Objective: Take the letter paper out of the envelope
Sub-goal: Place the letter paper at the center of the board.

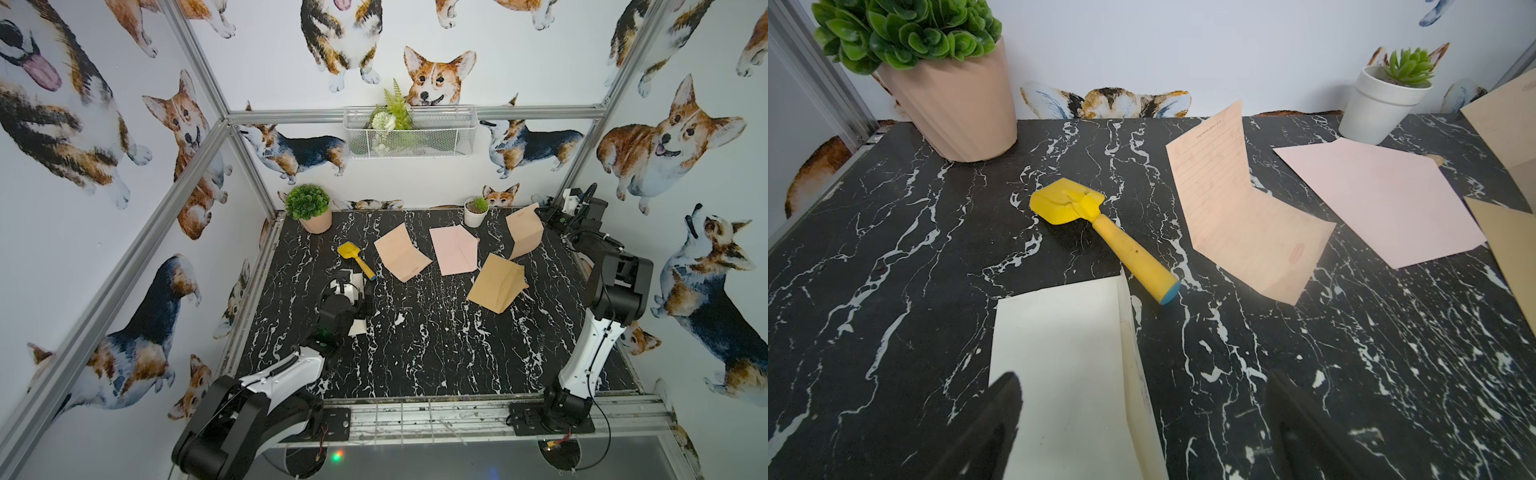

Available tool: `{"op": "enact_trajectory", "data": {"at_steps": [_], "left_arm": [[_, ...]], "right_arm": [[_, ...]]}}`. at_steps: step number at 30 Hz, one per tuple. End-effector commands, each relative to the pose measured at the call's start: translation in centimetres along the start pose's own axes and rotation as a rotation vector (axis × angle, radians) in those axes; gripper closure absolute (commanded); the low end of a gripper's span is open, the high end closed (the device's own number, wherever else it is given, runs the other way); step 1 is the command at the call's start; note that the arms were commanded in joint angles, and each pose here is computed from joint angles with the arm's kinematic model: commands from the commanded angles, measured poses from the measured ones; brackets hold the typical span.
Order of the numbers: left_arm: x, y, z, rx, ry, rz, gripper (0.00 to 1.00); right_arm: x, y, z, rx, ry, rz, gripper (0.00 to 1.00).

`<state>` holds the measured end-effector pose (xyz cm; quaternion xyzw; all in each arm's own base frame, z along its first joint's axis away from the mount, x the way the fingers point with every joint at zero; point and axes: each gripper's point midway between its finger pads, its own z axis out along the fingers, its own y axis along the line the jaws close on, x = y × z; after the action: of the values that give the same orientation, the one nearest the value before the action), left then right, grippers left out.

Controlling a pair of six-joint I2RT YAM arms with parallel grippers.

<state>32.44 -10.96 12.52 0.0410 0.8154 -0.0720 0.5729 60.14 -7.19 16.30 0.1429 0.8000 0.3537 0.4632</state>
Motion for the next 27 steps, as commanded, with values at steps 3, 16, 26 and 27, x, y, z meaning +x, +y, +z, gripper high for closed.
{"op": "enact_trajectory", "data": {"at_steps": [3, 16, 26, 27], "left_arm": [[-0.8, -0.3, 0.2, 0.012, -0.03, -0.016, 0.07], [-0.6, -0.5, 0.3, 0.022, -0.024, -0.009, 0.07], [-0.7, -0.5, 0.2, 0.026, -0.026, -0.008, 0.07], [-0.7, -0.5, 0.2, 0.027, -0.029, -0.009, 0.07]], "right_arm": [[0.7, -1.6, 1.1, -0.014, 0.041, -0.017, 1.0], [1.8, -6.6, 0.8, 0.249, 0.152, -0.094, 1.0], [2.2, -6.8, 0.5, 0.269, 0.176, -0.094, 0.95], [2.2, -6.7, 0.4, 0.271, 0.178, -0.094, 0.93]]}}
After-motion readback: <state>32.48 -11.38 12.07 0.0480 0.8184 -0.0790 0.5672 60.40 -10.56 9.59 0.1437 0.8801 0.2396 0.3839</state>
